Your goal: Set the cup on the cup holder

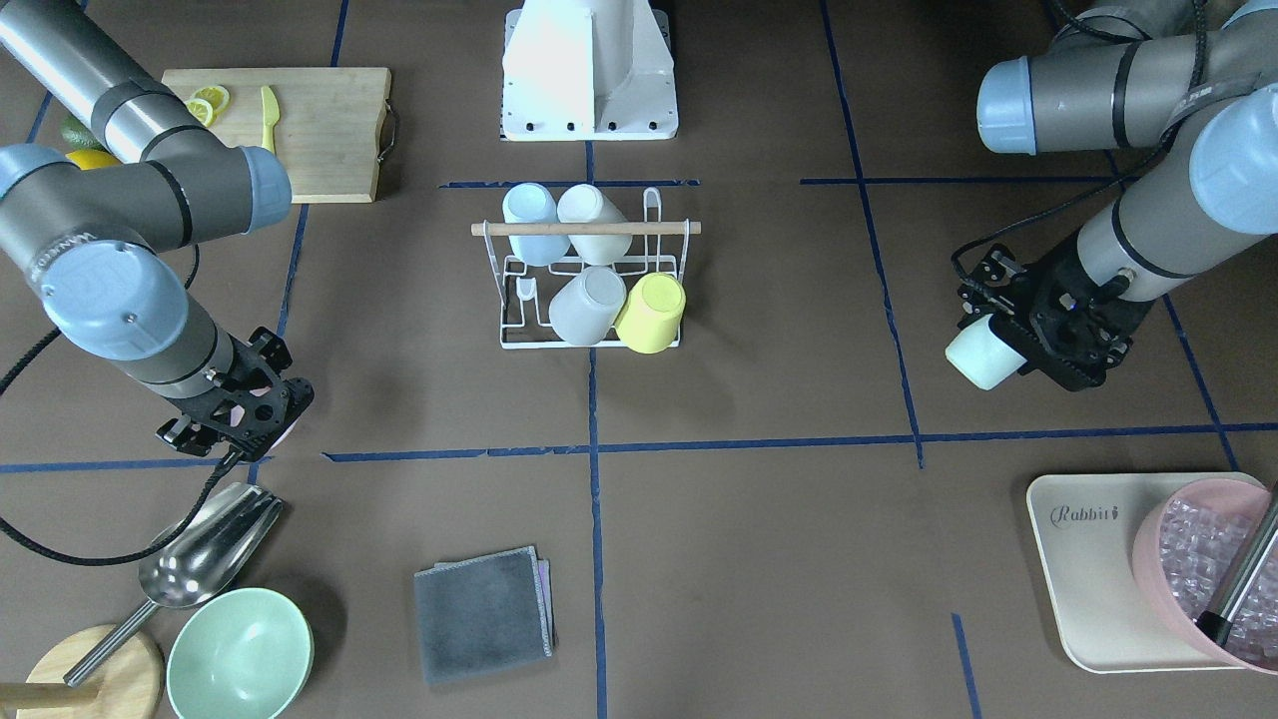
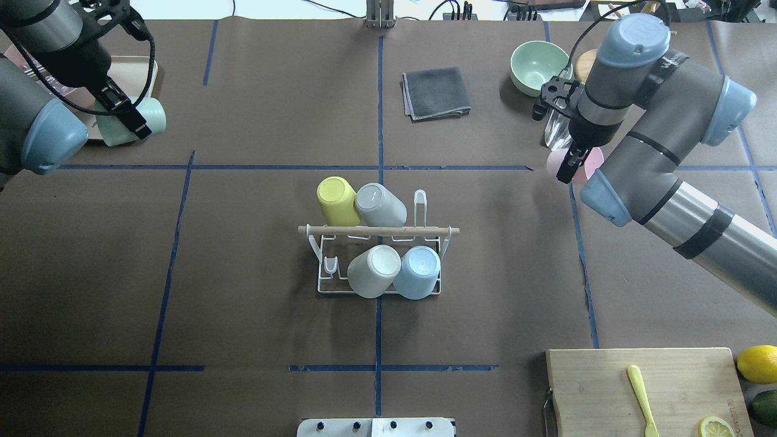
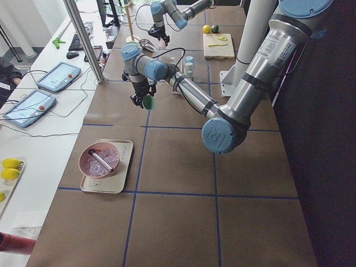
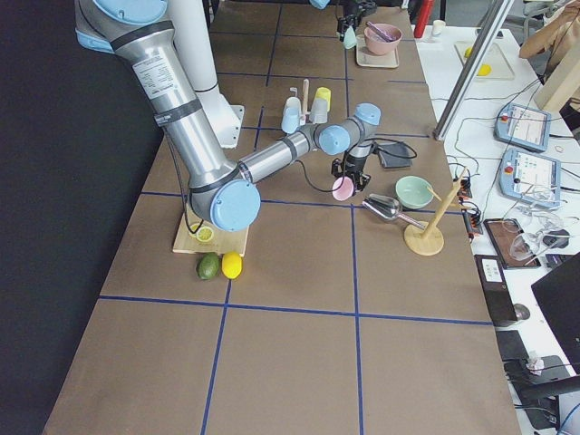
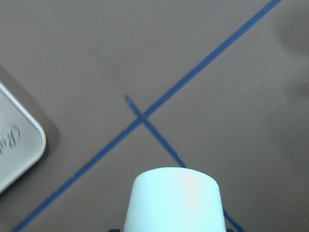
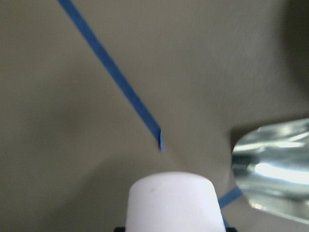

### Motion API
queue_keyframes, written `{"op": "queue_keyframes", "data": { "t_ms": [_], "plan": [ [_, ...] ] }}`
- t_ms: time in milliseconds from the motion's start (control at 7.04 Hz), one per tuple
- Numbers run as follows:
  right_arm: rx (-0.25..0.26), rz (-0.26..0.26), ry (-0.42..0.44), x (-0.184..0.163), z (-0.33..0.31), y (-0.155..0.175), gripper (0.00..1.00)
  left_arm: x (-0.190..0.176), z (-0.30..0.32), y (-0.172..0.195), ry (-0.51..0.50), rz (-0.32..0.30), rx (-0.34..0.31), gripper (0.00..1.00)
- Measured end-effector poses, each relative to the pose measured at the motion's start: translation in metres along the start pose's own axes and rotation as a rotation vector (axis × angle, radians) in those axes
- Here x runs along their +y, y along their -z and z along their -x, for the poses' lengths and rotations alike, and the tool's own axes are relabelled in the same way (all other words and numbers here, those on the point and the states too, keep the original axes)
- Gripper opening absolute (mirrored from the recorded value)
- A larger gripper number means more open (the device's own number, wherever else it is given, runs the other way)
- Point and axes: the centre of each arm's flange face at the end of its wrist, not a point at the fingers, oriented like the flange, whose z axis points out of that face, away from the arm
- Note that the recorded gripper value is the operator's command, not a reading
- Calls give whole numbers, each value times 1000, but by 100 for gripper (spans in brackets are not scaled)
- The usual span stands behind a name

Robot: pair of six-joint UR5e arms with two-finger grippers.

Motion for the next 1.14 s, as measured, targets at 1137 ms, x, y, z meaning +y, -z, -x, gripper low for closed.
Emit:
{"op": "queue_keyframes", "data": {
  "t_ms": [1137],
  "plan": [
    [-245,-1318,90,-30,229,45,8,4,-181,23,-524,-720,-4,4]
  ]
}}
